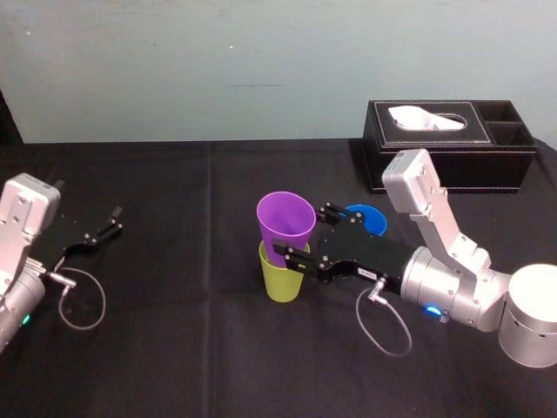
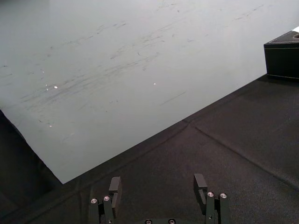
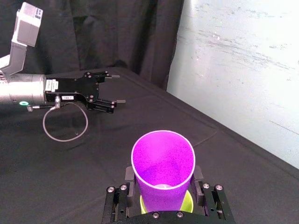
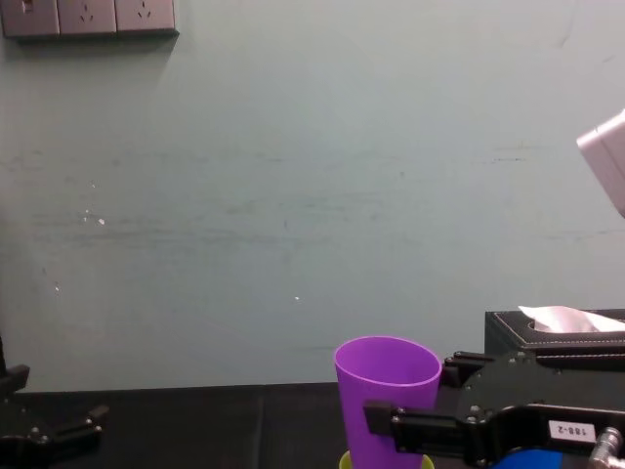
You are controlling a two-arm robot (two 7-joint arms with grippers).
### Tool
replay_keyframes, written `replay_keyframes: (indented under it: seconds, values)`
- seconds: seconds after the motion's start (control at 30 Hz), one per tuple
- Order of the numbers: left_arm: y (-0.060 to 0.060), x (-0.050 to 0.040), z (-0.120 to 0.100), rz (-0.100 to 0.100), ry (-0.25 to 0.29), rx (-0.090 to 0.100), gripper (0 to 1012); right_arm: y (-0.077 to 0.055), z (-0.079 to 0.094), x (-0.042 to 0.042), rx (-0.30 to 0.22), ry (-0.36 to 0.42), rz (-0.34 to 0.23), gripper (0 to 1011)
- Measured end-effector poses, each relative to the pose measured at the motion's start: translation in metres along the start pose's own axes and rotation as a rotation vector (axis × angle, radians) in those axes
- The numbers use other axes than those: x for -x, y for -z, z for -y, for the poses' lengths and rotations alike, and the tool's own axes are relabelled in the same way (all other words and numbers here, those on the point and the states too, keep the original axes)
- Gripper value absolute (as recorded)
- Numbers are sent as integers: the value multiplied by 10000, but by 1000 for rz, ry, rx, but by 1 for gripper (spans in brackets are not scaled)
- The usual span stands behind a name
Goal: Stack the three plastic cups sequentially using one hand.
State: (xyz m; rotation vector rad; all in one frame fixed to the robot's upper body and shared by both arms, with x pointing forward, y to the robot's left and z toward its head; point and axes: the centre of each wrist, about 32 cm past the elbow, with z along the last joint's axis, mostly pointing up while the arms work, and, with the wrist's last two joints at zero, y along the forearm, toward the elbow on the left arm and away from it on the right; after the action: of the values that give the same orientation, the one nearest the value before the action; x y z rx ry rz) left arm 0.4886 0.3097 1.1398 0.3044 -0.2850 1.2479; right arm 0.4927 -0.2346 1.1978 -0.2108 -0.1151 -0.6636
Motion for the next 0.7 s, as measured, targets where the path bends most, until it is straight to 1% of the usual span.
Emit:
replay_keyframes:
  seconds: [0.7]
  values:
    - [0, 0, 0, 0, 0, 0, 1010, 125, -70, -2, 26, 7, -12, 715]
